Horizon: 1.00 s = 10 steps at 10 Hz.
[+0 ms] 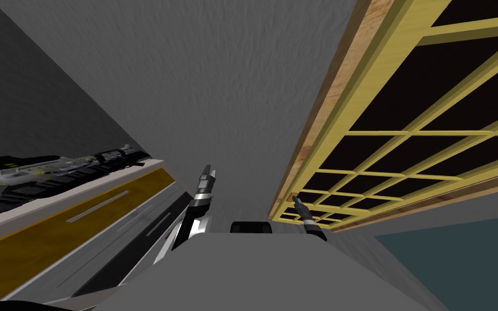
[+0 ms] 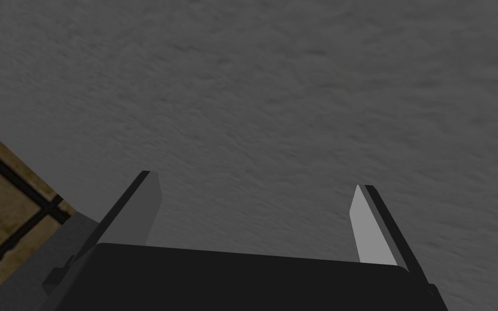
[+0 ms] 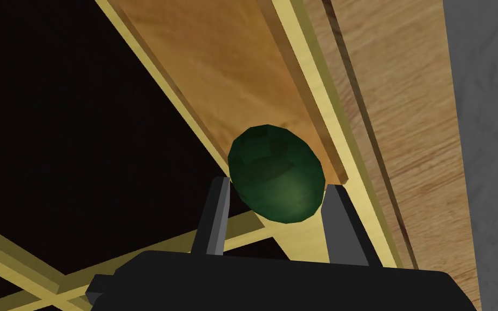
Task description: Pull the door open
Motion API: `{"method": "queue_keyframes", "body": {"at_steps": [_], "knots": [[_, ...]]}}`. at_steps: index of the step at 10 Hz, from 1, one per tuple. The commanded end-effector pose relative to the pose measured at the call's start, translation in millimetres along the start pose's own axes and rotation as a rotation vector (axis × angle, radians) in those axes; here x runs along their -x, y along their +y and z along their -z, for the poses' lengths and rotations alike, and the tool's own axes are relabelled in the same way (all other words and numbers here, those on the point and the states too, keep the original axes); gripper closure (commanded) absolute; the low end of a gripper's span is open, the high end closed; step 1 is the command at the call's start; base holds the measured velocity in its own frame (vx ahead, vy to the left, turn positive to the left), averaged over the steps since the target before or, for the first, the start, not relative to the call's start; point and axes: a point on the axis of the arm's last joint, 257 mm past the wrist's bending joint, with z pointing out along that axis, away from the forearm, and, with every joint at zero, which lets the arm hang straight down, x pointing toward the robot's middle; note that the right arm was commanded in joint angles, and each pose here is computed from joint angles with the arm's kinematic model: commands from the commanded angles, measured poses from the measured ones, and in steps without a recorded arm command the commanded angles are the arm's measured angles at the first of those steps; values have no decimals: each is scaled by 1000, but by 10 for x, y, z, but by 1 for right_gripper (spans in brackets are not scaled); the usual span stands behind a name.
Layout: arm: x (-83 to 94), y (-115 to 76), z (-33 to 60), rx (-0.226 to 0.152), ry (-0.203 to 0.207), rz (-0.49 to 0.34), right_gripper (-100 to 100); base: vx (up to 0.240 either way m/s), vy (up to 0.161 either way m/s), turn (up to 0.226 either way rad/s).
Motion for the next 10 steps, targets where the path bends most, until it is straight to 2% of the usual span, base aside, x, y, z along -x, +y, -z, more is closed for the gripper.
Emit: {"method": "queue_keyframes", "body": {"at_steps": [1, 5, 10], "knots": [[-21, 5, -10, -6, -2, -63, 100, -45, -16, 62], [-15, 6, -39, -11, -10, -153, 100, -34, -18, 44], [-5, 7, -100, -20, -27, -319, 100, -39, -16, 52]]}}
